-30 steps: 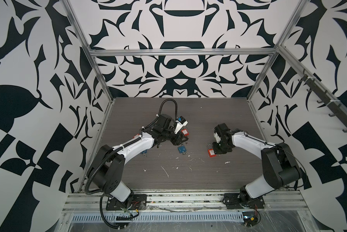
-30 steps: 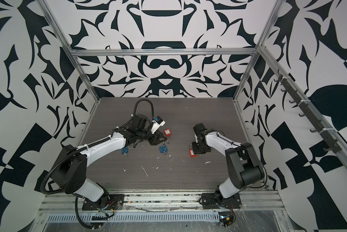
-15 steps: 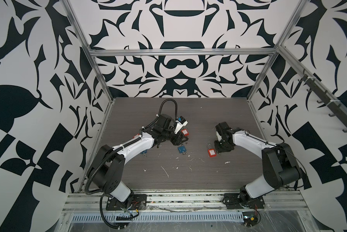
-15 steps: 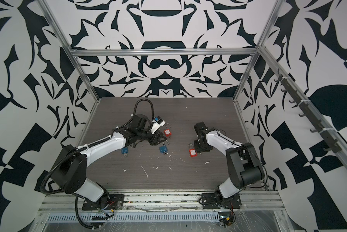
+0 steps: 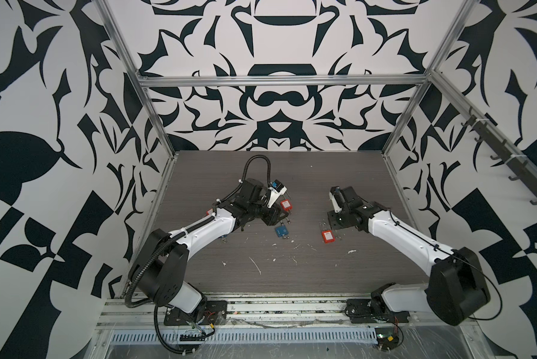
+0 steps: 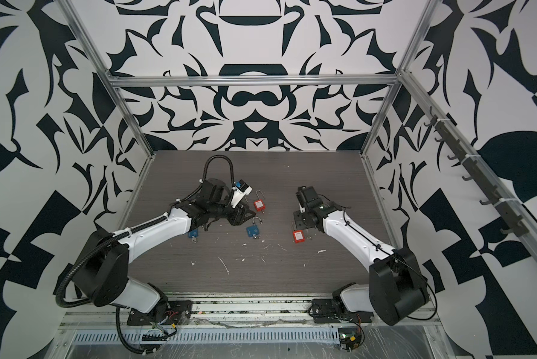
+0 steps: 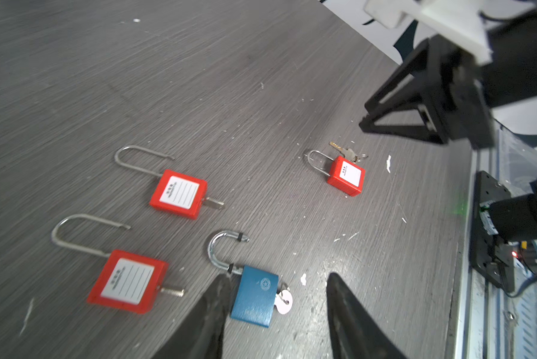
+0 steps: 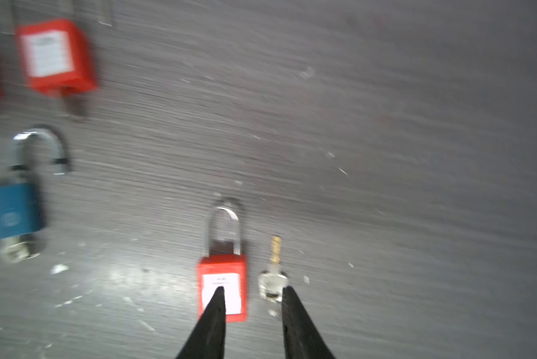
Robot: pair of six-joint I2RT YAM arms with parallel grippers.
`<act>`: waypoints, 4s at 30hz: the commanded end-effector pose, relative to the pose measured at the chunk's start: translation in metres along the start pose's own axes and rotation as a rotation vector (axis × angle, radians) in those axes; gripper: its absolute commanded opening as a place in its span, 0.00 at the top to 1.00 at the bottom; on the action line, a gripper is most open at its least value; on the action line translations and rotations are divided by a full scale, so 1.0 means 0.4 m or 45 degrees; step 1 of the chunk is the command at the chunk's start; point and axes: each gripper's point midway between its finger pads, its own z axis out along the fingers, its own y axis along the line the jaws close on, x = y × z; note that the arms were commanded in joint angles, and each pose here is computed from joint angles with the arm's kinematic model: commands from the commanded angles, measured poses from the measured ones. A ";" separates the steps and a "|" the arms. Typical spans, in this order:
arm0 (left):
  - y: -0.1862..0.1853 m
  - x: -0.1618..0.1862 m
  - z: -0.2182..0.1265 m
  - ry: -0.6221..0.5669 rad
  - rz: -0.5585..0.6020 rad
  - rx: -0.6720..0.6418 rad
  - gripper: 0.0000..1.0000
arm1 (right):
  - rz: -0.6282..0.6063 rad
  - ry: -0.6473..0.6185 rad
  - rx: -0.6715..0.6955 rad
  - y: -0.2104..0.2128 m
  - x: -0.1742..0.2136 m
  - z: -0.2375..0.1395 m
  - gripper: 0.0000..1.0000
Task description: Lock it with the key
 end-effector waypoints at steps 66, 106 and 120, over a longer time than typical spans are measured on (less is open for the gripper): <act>-0.065 -0.024 -0.140 -0.267 0.618 0.176 0.48 | -1.157 -0.494 -0.553 0.342 -0.154 -0.147 0.77; -0.199 -0.038 -0.079 -0.298 0.692 0.475 1.00 | -1.423 -0.649 -0.486 0.286 -0.059 -0.252 0.40; -0.260 -0.027 -0.095 -0.372 0.772 0.574 1.00 | -1.443 -0.429 -0.500 0.241 0.002 -0.290 0.35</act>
